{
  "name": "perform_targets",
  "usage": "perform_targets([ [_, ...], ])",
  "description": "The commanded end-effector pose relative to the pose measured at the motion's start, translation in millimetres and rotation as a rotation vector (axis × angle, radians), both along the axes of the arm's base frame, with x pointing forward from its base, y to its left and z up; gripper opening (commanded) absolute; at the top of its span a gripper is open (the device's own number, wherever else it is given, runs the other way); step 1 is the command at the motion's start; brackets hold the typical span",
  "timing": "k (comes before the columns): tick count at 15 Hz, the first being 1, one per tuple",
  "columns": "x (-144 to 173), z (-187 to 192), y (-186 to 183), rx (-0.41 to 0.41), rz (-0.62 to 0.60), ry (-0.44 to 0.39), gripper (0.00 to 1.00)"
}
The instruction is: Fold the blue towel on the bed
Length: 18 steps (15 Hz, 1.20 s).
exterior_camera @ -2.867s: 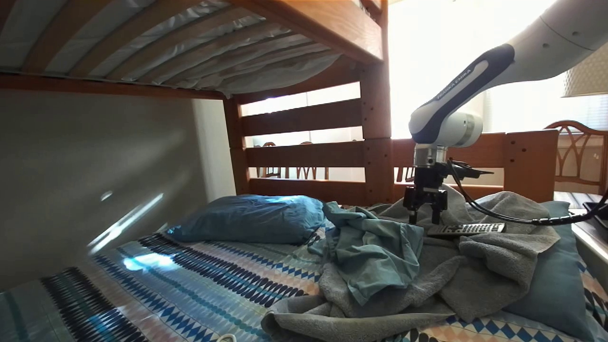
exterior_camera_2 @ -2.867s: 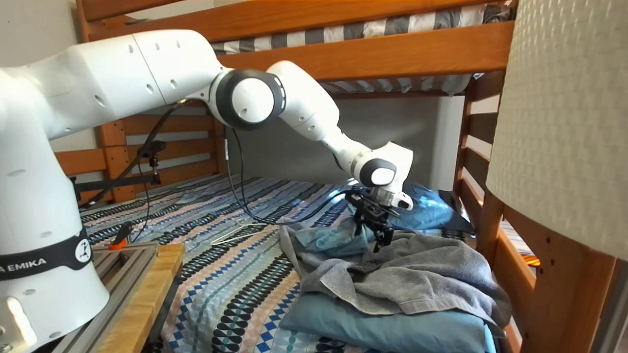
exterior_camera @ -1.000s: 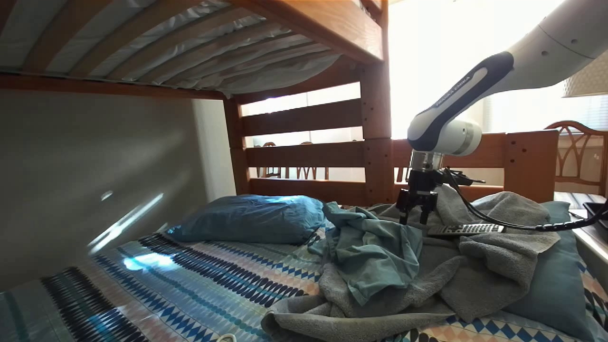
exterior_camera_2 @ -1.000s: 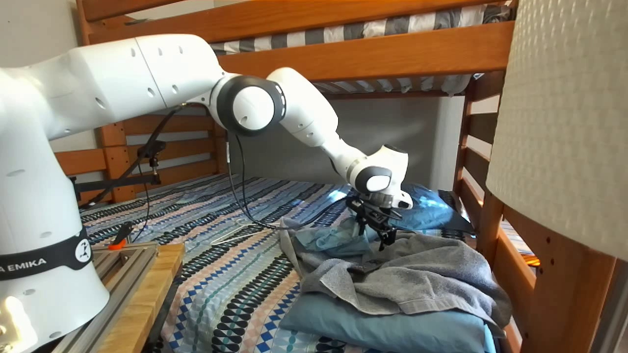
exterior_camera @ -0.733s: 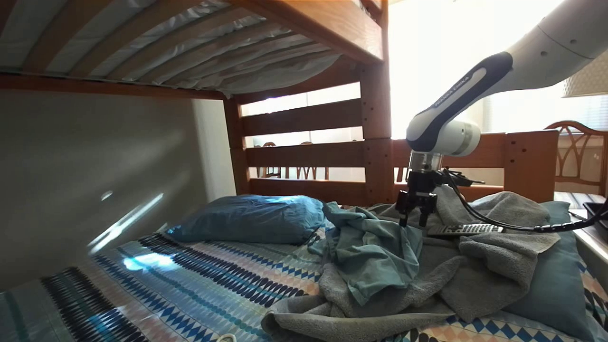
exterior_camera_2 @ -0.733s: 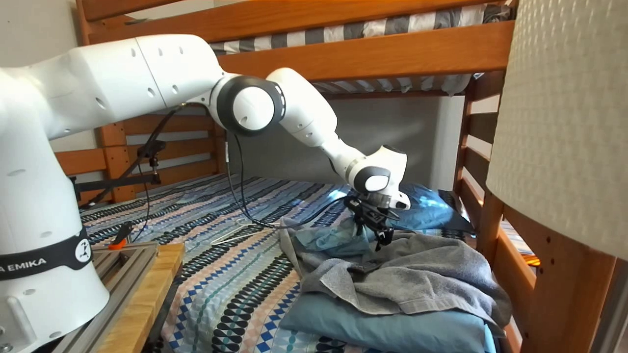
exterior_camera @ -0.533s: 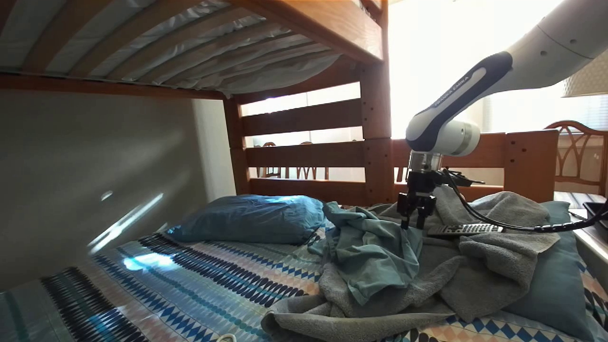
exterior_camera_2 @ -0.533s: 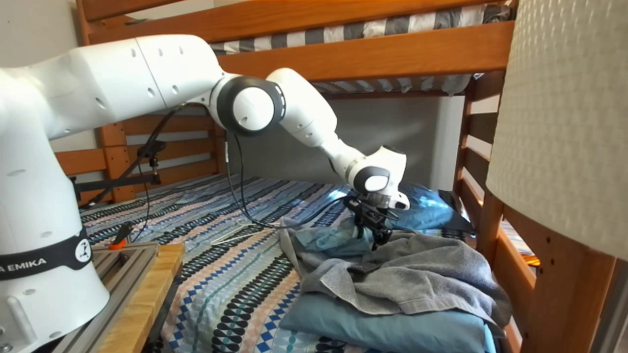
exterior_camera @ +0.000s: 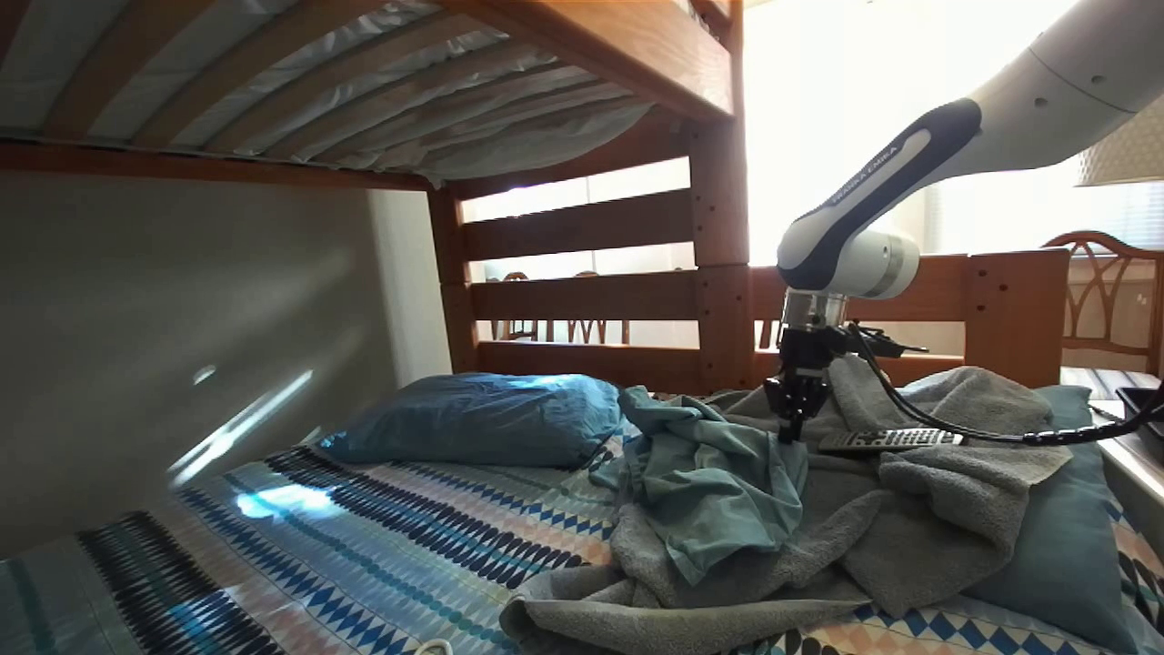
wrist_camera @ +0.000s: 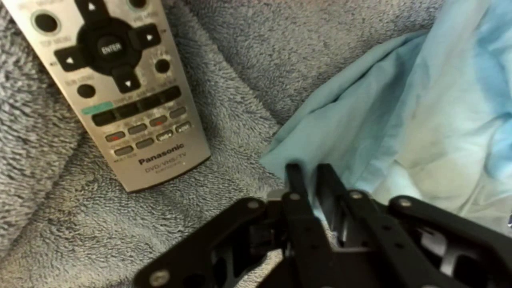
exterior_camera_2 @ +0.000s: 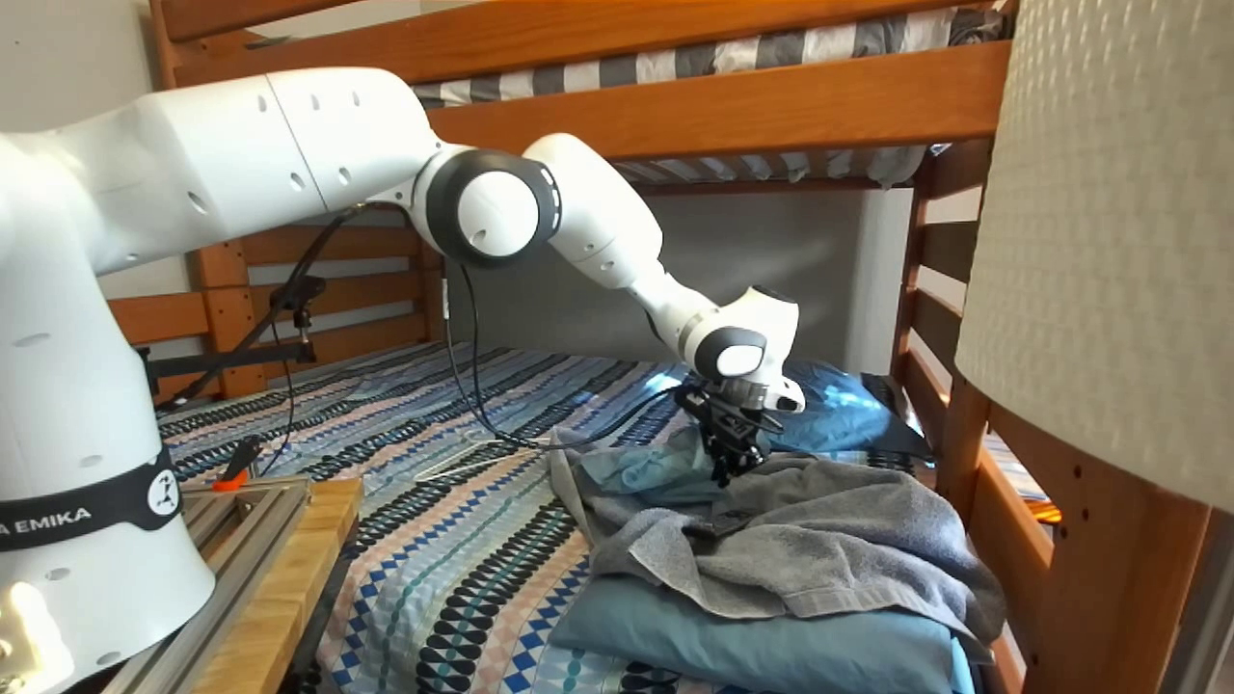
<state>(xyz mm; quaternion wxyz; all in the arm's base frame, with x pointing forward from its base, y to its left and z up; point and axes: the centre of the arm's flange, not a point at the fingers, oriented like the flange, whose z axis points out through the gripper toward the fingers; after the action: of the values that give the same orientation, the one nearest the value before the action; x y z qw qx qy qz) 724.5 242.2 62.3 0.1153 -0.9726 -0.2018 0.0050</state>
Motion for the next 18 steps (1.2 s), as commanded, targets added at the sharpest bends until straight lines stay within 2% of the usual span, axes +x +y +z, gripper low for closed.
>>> perform_targets([
  [1,-0.3,0.5,2.0,0.010,-0.022,0.018,0.00],
  [12,-0.1,0.1,0.4,0.003,-0.013,0.004,0.01],
  [15,-8.0,13.2,49.8,-0.079,0.170,-0.030,0.00],
  [18,-32.4,35.5,105.5,-0.087,0.315,-0.089,0.00],
])
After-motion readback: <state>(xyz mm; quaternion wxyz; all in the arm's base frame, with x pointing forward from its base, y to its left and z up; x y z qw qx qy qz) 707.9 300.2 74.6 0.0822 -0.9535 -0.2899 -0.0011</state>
